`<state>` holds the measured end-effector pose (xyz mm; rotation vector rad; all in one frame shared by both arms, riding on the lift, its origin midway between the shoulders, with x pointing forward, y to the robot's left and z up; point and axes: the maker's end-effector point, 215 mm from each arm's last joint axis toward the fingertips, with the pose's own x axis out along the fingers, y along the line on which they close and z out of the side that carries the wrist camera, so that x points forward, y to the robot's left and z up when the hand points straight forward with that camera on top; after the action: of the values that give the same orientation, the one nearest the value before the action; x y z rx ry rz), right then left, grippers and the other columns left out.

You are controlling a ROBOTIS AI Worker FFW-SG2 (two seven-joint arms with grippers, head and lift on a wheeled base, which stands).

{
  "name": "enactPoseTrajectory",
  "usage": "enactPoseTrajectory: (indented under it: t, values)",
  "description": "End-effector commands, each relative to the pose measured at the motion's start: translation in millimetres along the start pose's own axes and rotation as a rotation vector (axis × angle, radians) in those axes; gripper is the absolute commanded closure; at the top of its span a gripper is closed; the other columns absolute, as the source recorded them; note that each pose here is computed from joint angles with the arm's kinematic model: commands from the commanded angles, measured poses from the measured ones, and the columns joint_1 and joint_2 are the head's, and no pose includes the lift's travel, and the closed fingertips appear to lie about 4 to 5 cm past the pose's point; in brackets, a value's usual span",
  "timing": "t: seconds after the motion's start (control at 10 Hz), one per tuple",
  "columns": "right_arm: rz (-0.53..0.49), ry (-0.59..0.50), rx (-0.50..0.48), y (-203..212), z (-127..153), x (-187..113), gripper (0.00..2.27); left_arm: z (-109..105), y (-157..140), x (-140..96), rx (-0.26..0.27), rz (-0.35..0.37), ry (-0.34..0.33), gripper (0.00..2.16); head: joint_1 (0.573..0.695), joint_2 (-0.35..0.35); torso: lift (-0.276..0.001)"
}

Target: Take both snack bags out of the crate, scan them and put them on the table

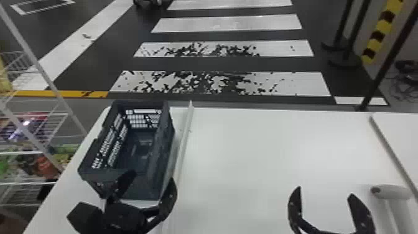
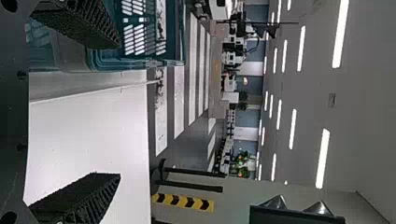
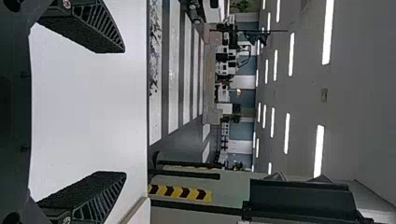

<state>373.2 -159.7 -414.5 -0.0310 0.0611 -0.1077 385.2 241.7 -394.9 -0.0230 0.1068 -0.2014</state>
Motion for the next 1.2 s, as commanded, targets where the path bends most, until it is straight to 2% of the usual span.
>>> enactPoseTrajectory:
  t: [0.0, 0.2, 1.1]
  values:
    - [-0.011, 0.012, -0.008, -3.4, -3.2, 3.2, 0.05, -0.4, -0.1, 0.3, 0.001, -0.001, 0.001, 0.0, 0.695, 0.126, -0.092]
    - [-0.018, 0.02, -0.011, -7.2, -5.8, 4.4, 0.05, -4.8, 0.5, 1.5, 0.002, -0.001, 0.018, 0.0, 0.695, 0.116, -0.092]
    - [-0.032, 0.019, -0.008, -12.3, -5.6, 5.1, 0.05, -1.8, -0.2, 4.2, -0.004, 0.001, 0.01, 0.0, 0.695, 0.103, -0.092]
